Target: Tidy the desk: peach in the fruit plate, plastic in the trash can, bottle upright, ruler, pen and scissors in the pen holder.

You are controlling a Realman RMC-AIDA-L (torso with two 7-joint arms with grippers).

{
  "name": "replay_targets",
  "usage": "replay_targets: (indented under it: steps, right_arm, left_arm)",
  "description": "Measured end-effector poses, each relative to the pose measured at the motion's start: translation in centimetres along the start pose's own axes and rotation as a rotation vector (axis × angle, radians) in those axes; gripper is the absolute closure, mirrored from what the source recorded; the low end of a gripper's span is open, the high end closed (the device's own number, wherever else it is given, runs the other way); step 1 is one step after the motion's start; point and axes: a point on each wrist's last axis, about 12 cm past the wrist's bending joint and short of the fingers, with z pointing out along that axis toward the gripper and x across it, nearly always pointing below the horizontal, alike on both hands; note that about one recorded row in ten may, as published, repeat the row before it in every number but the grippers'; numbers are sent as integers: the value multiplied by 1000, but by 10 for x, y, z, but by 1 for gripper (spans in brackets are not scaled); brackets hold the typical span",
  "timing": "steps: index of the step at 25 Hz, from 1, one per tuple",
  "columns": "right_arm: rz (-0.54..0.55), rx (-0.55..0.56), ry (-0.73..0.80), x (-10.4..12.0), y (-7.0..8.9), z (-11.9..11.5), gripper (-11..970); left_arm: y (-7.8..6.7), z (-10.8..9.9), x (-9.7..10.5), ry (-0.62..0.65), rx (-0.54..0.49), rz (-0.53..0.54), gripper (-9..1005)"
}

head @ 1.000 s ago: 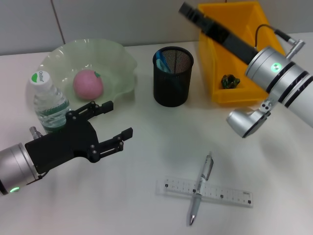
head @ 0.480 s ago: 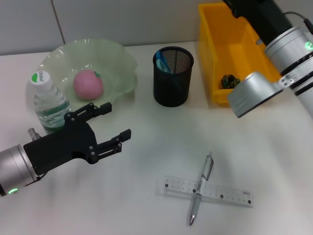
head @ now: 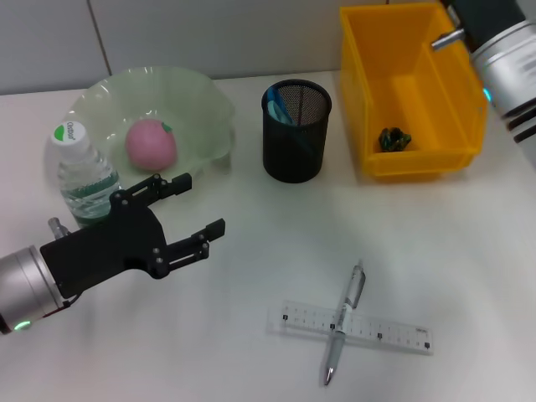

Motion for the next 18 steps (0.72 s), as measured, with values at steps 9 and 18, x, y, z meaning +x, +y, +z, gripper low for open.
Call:
replay_targets:
  steps: [9,18]
  right_arm:
    - [615,-337,135,3,41,-14,159]
    - [761,-713,349,-5,29,-70,159]
  left_arm:
    - [-3,-2,-1,-17,22,-36,216]
    - [-1,-14,-6,-23,35,-90,216]
